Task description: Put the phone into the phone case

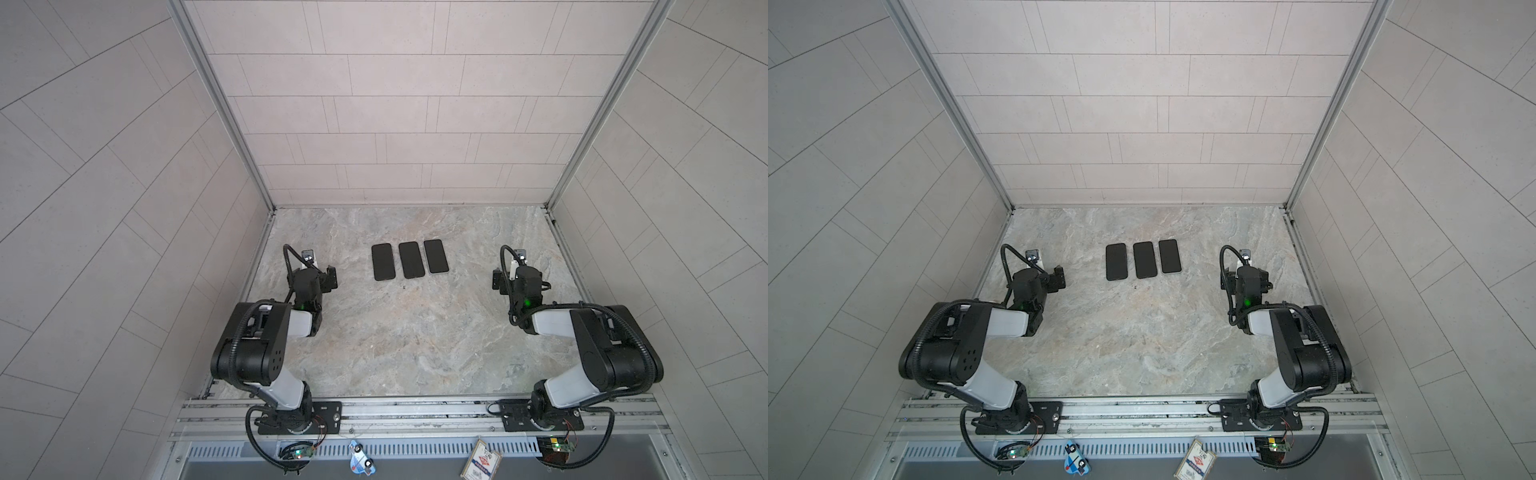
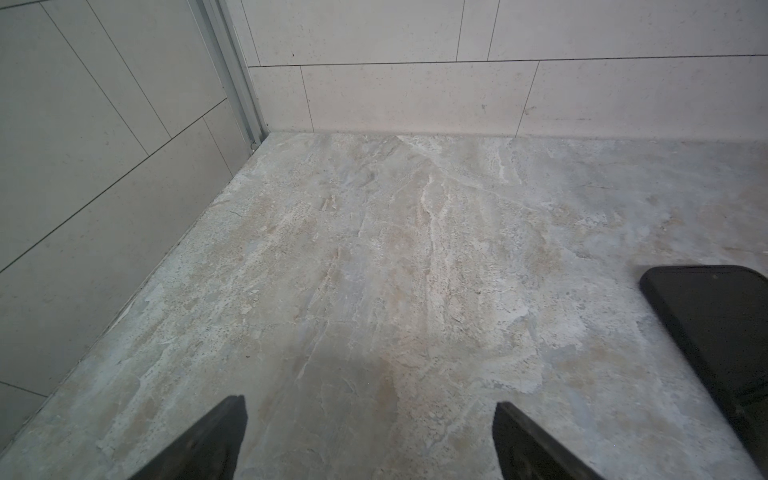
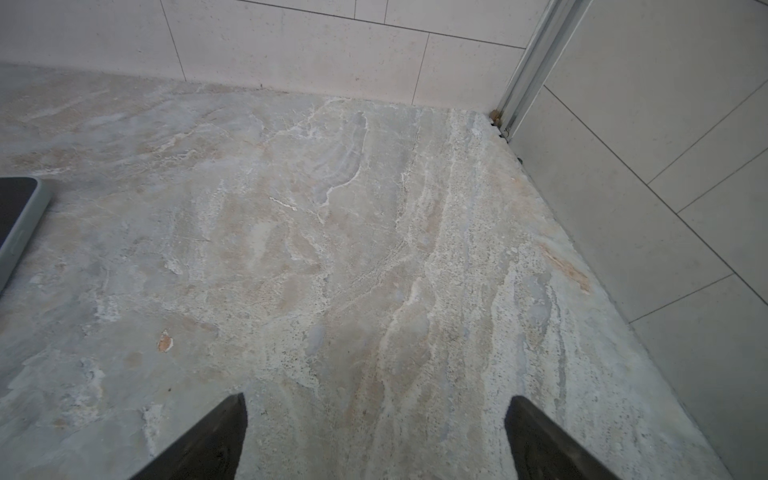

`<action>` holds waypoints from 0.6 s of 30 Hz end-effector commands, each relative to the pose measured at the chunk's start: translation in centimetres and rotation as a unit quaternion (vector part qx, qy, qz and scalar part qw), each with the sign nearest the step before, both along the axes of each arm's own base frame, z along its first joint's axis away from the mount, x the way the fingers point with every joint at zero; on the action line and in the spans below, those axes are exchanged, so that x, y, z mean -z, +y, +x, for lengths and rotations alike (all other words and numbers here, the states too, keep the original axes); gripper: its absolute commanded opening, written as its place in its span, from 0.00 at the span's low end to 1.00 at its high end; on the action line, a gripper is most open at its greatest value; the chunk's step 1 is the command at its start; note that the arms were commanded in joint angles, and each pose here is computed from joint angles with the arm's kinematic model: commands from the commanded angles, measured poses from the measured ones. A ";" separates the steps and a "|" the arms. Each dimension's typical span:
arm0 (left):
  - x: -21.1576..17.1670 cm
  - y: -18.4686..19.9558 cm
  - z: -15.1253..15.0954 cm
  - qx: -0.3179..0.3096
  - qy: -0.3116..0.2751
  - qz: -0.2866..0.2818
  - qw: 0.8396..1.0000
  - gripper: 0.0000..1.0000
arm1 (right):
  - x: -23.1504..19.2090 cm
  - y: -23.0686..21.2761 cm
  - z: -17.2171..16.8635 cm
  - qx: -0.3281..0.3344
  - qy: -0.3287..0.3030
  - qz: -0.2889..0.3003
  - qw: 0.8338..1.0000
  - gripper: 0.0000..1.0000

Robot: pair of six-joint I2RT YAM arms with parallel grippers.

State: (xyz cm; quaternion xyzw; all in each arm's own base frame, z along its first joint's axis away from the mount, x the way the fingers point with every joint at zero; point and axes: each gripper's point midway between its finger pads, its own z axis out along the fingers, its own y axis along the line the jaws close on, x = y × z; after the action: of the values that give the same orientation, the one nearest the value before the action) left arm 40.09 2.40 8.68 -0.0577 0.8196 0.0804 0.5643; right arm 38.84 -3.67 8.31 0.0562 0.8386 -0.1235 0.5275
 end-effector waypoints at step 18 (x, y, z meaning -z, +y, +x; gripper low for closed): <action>0.1 -0.1 -0.1 0.005 0.001 0.001 1.000 1.00 | -0.2 1.3 0.3 -0.038 0.003 0.005 0.999 1.00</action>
State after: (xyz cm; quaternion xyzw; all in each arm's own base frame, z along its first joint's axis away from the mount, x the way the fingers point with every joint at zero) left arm 40.10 2.34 8.66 -0.0567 0.8199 0.0790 0.5641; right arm 39.18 -2.51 8.00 0.0308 0.8470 -0.0961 0.5220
